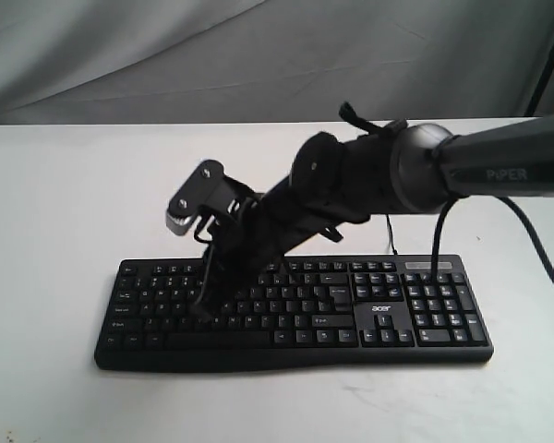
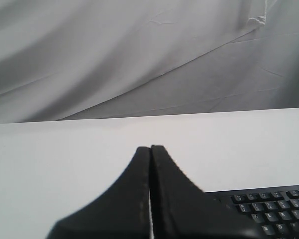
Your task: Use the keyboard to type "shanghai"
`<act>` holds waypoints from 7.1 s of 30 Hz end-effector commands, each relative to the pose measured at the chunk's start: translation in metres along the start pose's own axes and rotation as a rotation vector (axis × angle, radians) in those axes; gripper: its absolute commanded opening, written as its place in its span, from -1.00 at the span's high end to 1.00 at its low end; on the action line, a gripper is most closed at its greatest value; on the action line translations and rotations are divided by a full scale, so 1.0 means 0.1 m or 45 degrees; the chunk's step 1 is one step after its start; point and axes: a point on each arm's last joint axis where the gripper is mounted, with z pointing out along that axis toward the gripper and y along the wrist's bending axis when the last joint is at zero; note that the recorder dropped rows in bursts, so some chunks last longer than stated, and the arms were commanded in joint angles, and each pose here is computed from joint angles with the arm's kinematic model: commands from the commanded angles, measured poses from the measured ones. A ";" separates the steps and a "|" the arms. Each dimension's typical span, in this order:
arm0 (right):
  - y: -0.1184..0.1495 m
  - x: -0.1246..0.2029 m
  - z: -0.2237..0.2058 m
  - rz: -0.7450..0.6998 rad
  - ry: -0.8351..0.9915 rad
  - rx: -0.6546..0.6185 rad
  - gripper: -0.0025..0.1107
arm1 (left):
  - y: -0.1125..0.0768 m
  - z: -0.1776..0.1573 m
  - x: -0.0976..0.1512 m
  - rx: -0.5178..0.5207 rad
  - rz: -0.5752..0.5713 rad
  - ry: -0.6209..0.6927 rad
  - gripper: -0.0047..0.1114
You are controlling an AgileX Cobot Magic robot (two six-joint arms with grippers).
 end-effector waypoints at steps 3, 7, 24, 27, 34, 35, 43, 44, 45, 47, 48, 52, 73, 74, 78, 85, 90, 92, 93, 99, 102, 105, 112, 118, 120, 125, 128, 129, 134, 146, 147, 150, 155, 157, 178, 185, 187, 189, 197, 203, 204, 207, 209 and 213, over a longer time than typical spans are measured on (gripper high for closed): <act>0.10 -0.43 0.11 -0.080 -0.061 -0.061 0.96 | 0.00 0.00 0.00 0.009 -0.005 -0.008 0.92; 0.15 -0.50 0.36 -0.098 -0.003 -0.119 0.96 | 0.00 0.00 0.00 0.009 -0.005 -0.008 0.92; 0.19 -0.48 0.59 -0.117 0.040 -0.149 0.96 | 0.00 0.00 0.00 0.009 -0.005 -0.008 0.92; 0.20 -0.44 0.64 -0.108 0.057 -0.162 0.96 | 0.00 0.00 0.00 0.009 -0.005 -0.008 0.92; 0.23 -0.46 0.64 -0.121 0.054 -0.160 0.96 | 0.00 0.00 0.00 0.009 -0.005 -0.008 0.92; 0.23 -0.46 0.64 -0.121 0.054 -0.160 0.96 | 0.00 0.00 0.00 0.009 -0.005 -0.008 0.92; 0.23 -0.42 0.70 -0.118 0.074 -0.166 0.96 | 0.00 0.00 0.00 0.009 -0.005 -0.008 0.92; 0.23 -0.41 0.70 -0.115 0.076 -0.168 0.96 | 0.00 0.00 0.00 0.009 -0.005 -0.008 0.92; 0.23 -0.41 0.70 -0.115 0.080 -0.174 0.96 | 0.00 0.00 0.00 0.009 -0.005 -0.008 0.92; 0.24 -0.41 0.70 -0.113 0.086 -0.180 0.96 | 0.00 0.00 0.00 0.009 -0.005 -0.008 0.92; 0.24 -0.41 0.70 -0.113 0.086 -0.180 0.96 | 0.00 0.00 0.00 0.009 -0.005 -0.008 0.92; 0.24 -0.45 0.65 -0.118 0.072 -0.173 0.96 | 0.00 0.00 0.00 0.009 -0.005 -0.008 0.92; 0.22 0.12 -0.23 0.050 0.114 0.059 0.96 | 0.00 0.00 0.00 0.009 -0.005 -0.008 0.92; 0.22 0.14 -0.20 0.057 0.116 0.056 0.96 | 0.00 0.00 0.00 0.009 -0.005 -0.008 0.92; 0.21 0.19 -0.09 0.068 0.129 0.044 0.96 | 0.00 0.00 0.00 0.009 -0.005 -0.008 0.92; 0.20 0.28 0.05 0.092 0.170 0.029 0.96 | 0.00 0.00 0.00 0.009 -0.005 -0.008 0.92; 0.20 0.28 0.05 0.092 0.165 0.035 0.96 | 0.00 0.00 0.00 0.009 -0.005 -0.008 0.92; 0.20 0.28 0.05 0.092 0.165 0.035 0.96 | 0.00 0.00 0.00 0.009 -0.005 -0.008 0.92; 0.20 0.30 0.07 0.092 0.177 0.030 0.96 | 0.00 0.00 0.00 0.009 -0.005 -0.008 0.92; 0.19 0.33 0.13 0.097 0.194 0.024 0.96 | 0.00 0.00 0.00 0.009 -0.005 -0.008 0.92; 0.18 0.22 0.05 0.076 0.158 0.032 0.96 | 0.00 0.00 0.00 0.009 -0.005 -0.008 0.92; 0.15 0.11 0.00 0.045 0.127 0.042 0.96 | 0.00 0.00 0.00 0.009 -0.005 -0.008 0.92; 0.09 -0.04 0.01 0.013 0.095 0.052 0.96 | 0.00 0.00 0.00 0.009 -0.005 -0.008 0.92; 0.06 0.00 0.17 0.020 0.131 0.028 0.96 | 0.00 0.00 0.00 0.009 -0.005 -0.008 0.92; 0.06 0.00 0.18 0.027 0.133 0.024 0.96 | 0.00 0.00 0.00 0.009 -0.005 -0.008 0.92; 0.06 0.00 0.18 0.024 0.135 0.023 0.96 | 0.00 0.00 0.00 0.009 -0.005 -0.008 0.92; 0.06 0.02 0.20 0.026 0.141 0.019 0.96 | 0.00 0.00 0.00 0.009 -0.005 -0.008 0.92; 0.06 0.02 0.21 0.029 0.143 0.018 0.96 | 0.00 0.00 0.00 0.009 -0.005 -0.008 0.92; 0.06 0.04 0.23 0.030 0.149 0.016 0.96 | 0.00 0.00 0.00 0.009 -0.005 -0.008 0.92; 0.07 0.03 0.21 0.027 0.148 0.014 0.96 | 0.00 0.00 0.00 0.009 -0.005 -0.008 0.92; 0.07 0.02 0.19 0.016 0.146 0.019 0.96 | 0.00 0.00 0.00 0.009 -0.005 -0.008 0.92; 0.07 -0.06 0.08 0.002 0.112 0.033 0.96 | 0.00 0.00 0.00 0.009 -0.005 -0.008 0.92; 0.07 -0.10 -0.04 -0.004 0.113 0.053 0.96 | 0.00 0.00 0.00 0.009 -0.005 -0.008 0.92; 0.04 -0.08 -0.05 0.016 0.134 0.042 0.96 | 0.00 0.00 0.00 0.009 -0.005 -0.008 0.92; 0.00 0.14 0.09 0.073 0.171 0.051 0.96 | 0.00 0.00 0.00 0.009 -0.005 -0.008 0.92; 0.01 0.18 0.16 0.084 0.181 0.027 0.96 | 0.00 0.00 0.00 0.009 -0.005 -0.008 0.92; 0.01 0.18 0.16 0.084 0.183 0.025 0.96 | 0.00 0.00 0.00 0.009 -0.005 -0.008 0.92; 0.01 0.18 0.16 0.087 0.184 0.021 0.96 | 0.00 0.00 0.00 0.009 -0.005 -0.008 0.92; 0.02 0.18 0.15 0.090 0.183 0.020 0.96 | 0.00 0.00 0.00 0.009 -0.005 -0.008 0.92; -0.01 -0.19 -0.03 0.005 0.105 0.025 0.96 | 0.00 0.00 0.00 0.009 -0.005 -0.008 0.92; 0.00 -0.25 -0.03 -0.014 0.095 0.027 0.96 | 0.00 0.00 0.00 0.009 -0.005 -0.008 0.92; 0.11 -0.46 0.13 -0.077 0.072 -0.008 0.96 | 0.00 0.00 0.00 0.009 -0.005 -0.008 0.92; 0.16 -0.57 0.31 -0.100 0.084 -0.054 0.96 | 0.00 0.00 0.00 0.009 -0.005 -0.008 0.92; 0.17 -0.62 0.54 -0.108 0.133 -0.123 0.96 | 0.00 0.00 0.00 0.009 -0.005 -0.008 0.92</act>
